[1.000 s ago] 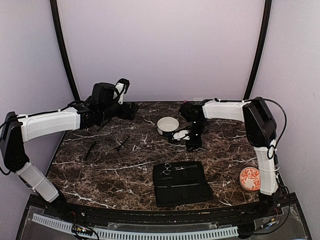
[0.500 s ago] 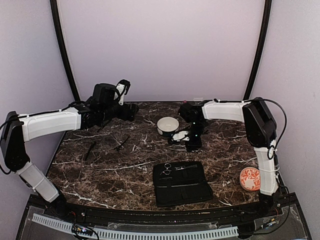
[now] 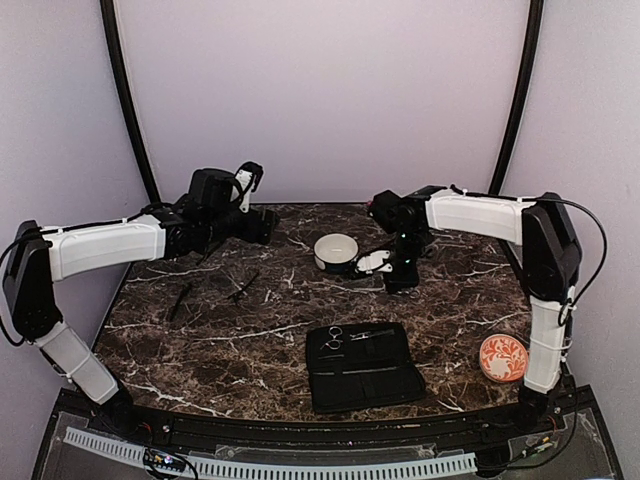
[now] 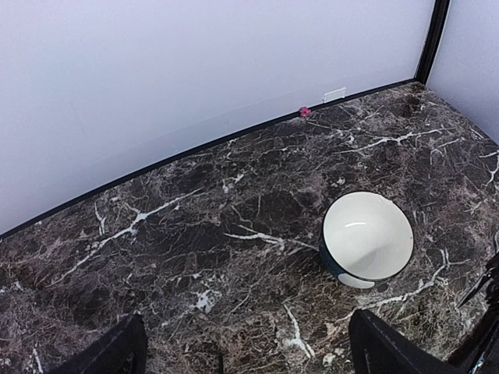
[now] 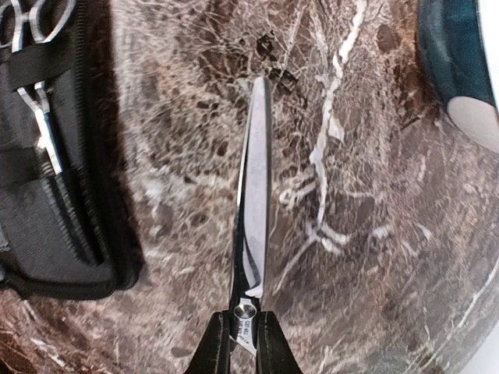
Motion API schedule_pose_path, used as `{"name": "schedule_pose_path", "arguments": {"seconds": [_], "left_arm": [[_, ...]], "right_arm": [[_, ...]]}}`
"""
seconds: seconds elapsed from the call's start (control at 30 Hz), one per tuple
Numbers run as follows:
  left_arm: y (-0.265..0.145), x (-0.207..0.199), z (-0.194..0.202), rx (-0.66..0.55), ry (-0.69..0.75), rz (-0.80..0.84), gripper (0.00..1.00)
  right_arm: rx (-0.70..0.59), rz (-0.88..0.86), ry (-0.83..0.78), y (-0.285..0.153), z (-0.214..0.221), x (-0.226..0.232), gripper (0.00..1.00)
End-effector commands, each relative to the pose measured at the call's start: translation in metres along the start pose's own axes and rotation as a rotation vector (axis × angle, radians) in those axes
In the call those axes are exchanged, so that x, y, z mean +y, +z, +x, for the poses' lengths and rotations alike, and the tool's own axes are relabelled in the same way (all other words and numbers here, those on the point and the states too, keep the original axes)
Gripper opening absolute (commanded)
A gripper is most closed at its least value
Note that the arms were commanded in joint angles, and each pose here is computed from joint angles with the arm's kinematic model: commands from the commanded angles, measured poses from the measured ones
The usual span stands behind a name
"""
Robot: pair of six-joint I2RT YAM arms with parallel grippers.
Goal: Sort the hair-cutting tools
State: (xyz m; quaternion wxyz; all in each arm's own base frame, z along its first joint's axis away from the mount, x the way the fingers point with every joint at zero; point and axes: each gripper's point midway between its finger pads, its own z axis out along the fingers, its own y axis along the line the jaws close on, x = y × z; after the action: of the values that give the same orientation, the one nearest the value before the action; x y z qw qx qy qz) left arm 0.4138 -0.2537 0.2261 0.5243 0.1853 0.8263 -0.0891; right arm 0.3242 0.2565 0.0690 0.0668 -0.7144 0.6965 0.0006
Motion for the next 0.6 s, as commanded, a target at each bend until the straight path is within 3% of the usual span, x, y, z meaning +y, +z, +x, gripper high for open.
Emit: {"name": "schedule_pose_path", "arguments": {"seconds": [0.0, 0.57], "left_arm": [[-0.002, -0.001, -0.012, -0.020, -0.002, 0.011, 0.92], [-0.004, -0.002, -0.014, -0.025, -0.003, 0.019, 0.91]], "right_arm": [[0.041, -0.018, -0.010, -0.019, 0.012, 0.027, 0.00], [0.206, -0.082, -0.108, -0.004, 0.046, 0.107, 0.00]]}}
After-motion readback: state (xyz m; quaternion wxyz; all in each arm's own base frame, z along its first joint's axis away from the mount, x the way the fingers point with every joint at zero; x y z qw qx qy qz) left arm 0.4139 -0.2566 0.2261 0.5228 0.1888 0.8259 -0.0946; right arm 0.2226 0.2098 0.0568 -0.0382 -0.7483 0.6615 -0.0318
